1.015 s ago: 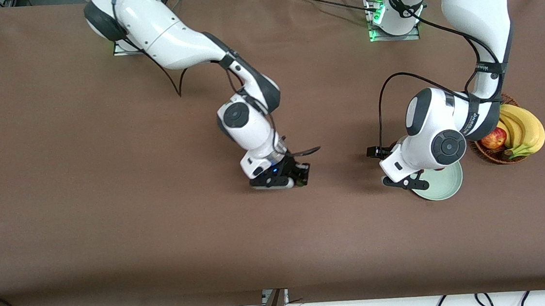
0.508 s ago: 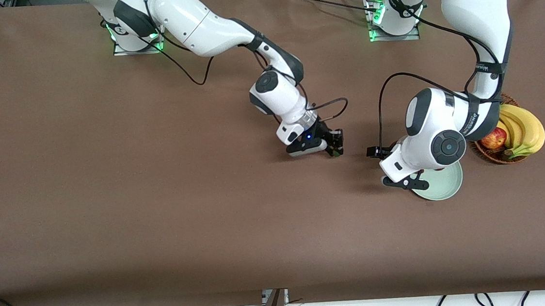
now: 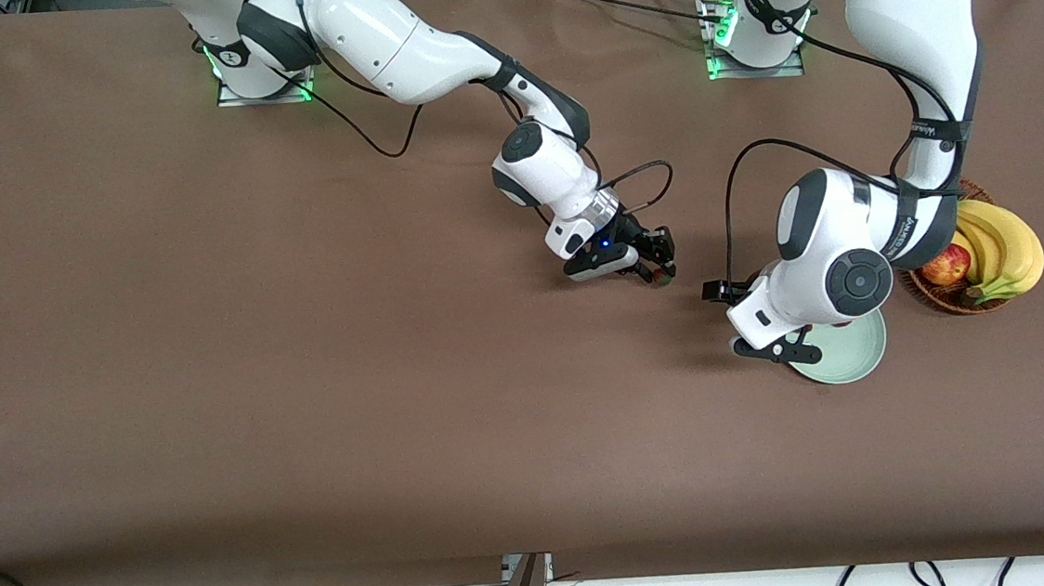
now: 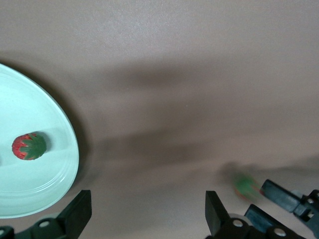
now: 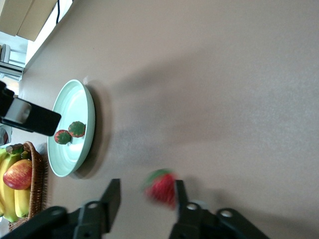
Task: Collect all strawberries into plate
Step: 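Carry the third strawberry with the right gripper and release it, then grasp the strawberry with the left gripper while the right gripper retracts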
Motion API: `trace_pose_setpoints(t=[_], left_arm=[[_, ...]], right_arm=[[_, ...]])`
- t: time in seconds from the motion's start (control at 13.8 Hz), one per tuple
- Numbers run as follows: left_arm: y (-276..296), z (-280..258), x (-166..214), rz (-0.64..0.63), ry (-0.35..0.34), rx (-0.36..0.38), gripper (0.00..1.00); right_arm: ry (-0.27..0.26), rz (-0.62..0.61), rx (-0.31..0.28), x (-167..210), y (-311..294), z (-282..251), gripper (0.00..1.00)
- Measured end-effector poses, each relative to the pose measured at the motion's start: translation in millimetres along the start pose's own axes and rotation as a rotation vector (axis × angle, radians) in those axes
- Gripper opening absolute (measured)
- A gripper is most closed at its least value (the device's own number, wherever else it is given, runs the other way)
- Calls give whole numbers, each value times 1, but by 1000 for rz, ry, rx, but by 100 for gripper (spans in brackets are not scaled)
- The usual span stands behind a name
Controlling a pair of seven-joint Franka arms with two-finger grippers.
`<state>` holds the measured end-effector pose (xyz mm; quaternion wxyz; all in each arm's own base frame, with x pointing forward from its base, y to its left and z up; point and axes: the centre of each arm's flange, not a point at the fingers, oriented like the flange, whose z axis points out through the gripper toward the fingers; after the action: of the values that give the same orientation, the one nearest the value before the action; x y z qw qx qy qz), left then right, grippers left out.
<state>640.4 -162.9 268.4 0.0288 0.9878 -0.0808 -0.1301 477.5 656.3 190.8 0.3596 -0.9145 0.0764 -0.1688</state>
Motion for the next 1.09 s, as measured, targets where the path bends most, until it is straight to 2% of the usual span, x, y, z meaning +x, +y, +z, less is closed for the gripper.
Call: trace_pose_setpoints(t=[0.15, 0.29, 0.51, 0.73, 0.87, 1.09], left_arm=[[0, 0, 0, 0, 0, 0, 100], [0, 0, 0, 0, 0, 0, 100], [1, 0, 0, -13, 1, 0, 100], [22, 0, -1, -68, 2, 7, 100], [48, 2, -4, -108, 2, 16, 100], [81, 7, -9, -176, 5, 27, 100]], right_arm=[[4, 1, 4, 5, -5, -3, 80], [-13, -1, -29, 12, -10, -5, 99], [-47, 13, -135, 56, -23, -28, 100], [-86, -6, -270, 143, -11, -75, 100], [-148, -73, -367, 199, 12, -112, 100], [-256, -176, -465, 260, 50, -161, 100]])
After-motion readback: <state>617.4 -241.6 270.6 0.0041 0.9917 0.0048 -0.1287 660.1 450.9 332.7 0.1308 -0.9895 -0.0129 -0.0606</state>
